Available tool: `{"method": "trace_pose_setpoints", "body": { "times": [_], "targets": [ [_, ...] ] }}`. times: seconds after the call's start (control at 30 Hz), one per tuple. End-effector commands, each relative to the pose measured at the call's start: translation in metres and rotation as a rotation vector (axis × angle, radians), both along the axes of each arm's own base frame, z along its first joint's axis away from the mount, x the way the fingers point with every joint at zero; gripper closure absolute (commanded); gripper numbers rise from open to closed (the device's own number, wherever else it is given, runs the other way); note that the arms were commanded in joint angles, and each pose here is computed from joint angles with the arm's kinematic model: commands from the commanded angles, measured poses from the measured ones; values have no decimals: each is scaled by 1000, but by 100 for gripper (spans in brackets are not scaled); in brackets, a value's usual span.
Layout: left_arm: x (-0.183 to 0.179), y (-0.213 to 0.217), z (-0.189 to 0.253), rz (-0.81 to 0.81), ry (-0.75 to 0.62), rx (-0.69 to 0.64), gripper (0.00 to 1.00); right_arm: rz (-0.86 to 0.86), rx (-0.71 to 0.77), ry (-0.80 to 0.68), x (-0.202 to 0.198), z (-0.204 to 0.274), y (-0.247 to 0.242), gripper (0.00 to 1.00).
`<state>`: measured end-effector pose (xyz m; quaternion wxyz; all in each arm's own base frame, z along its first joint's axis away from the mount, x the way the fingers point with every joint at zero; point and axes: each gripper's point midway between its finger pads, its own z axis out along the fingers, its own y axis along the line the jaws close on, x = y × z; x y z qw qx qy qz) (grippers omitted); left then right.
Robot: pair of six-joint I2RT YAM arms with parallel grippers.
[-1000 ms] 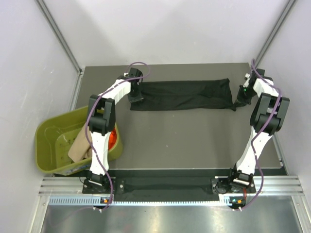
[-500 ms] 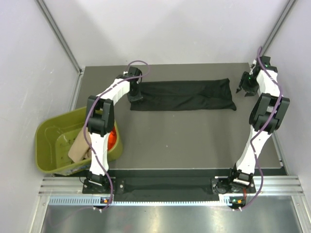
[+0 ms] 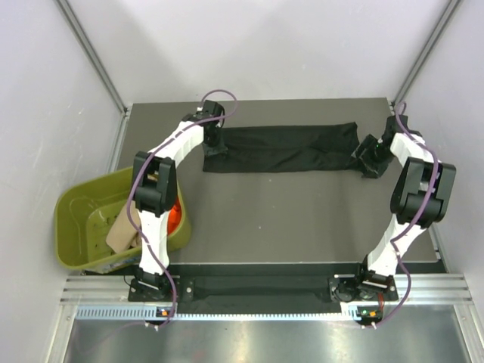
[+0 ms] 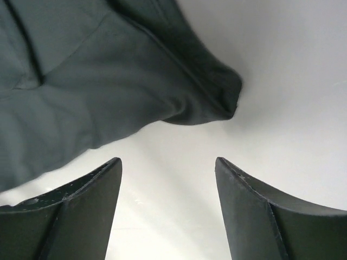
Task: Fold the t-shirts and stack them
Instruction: Fold the tshirt
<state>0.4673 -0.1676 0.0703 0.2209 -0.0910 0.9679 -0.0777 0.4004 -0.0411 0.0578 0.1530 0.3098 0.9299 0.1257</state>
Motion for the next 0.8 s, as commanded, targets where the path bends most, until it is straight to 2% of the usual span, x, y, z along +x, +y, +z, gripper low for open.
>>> {"method": "trace_pose_setpoints", "body": {
  "times": [0.0,0.4,0.53,0.77],
  "targets": [
    [-5,-13,37,-31,-63,-46,69,-111,79,-188,35,31,9,30],
    [-33,-21,42,-72,-43,-74,69,-189,124,-152,28,-8,4,34],
    [-41,-20,41,-76,-36,-71,69,-217,116,-166,30,-19,-8,41],
    [-48,-20,46,-87,-41,-70,69,-259,140,-154,32,-35,-9,46]
  ]
}}
